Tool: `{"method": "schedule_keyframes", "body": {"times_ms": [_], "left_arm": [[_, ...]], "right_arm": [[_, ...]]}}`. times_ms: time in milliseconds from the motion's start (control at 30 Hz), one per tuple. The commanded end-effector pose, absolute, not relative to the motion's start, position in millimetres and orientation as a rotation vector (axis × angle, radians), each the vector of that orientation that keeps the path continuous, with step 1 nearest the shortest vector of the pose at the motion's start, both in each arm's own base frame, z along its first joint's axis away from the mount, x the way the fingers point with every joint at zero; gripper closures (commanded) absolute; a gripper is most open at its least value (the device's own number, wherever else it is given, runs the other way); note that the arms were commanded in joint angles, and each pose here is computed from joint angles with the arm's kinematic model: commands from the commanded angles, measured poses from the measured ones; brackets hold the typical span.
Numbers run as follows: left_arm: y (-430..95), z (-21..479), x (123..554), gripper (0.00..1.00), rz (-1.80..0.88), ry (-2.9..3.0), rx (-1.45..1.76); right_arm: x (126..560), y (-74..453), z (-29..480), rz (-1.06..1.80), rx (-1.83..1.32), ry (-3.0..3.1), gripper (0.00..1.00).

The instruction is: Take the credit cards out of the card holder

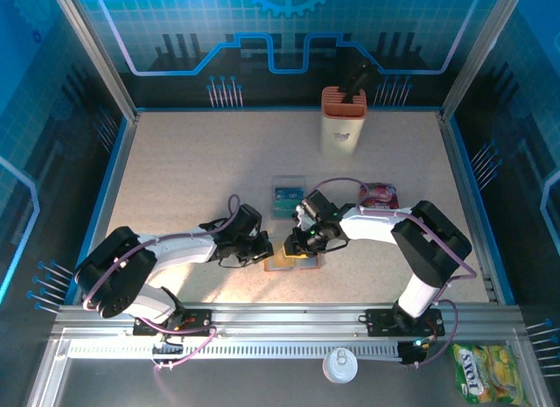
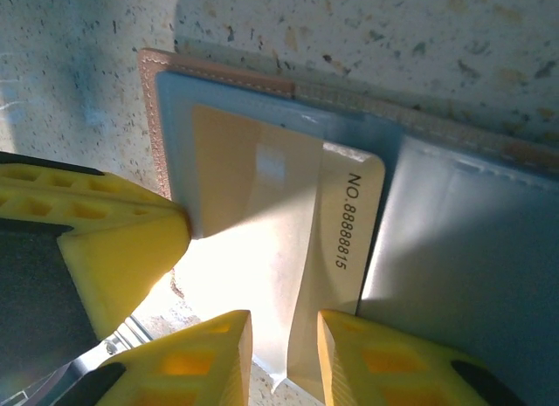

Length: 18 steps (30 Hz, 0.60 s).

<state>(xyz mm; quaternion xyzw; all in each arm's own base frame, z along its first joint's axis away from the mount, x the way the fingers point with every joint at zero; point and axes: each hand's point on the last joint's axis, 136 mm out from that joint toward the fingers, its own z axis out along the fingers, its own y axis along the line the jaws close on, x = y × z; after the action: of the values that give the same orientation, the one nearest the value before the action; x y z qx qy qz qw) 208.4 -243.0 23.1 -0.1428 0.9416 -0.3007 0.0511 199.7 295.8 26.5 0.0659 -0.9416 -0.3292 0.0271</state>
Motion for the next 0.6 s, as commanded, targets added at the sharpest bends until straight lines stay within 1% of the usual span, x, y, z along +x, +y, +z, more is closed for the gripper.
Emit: {"method": "schedule_keyframes", "body": {"times_ms": [0, 567], "left_arm": [[-235.2, 16.5, 203.3, 1.00, -0.852, 2.897, -0.462], [-236.6, 25.2, 206.8, 0.98, -0.864, 2.877, -0.454]], "right_arm": [[196.7, 290.9, 28.8, -0.948, 0.229, -2.938, 0.72], [197.2, 293.0, 35.6, -0.971, 0.249, -2.939, 0.72]]}}
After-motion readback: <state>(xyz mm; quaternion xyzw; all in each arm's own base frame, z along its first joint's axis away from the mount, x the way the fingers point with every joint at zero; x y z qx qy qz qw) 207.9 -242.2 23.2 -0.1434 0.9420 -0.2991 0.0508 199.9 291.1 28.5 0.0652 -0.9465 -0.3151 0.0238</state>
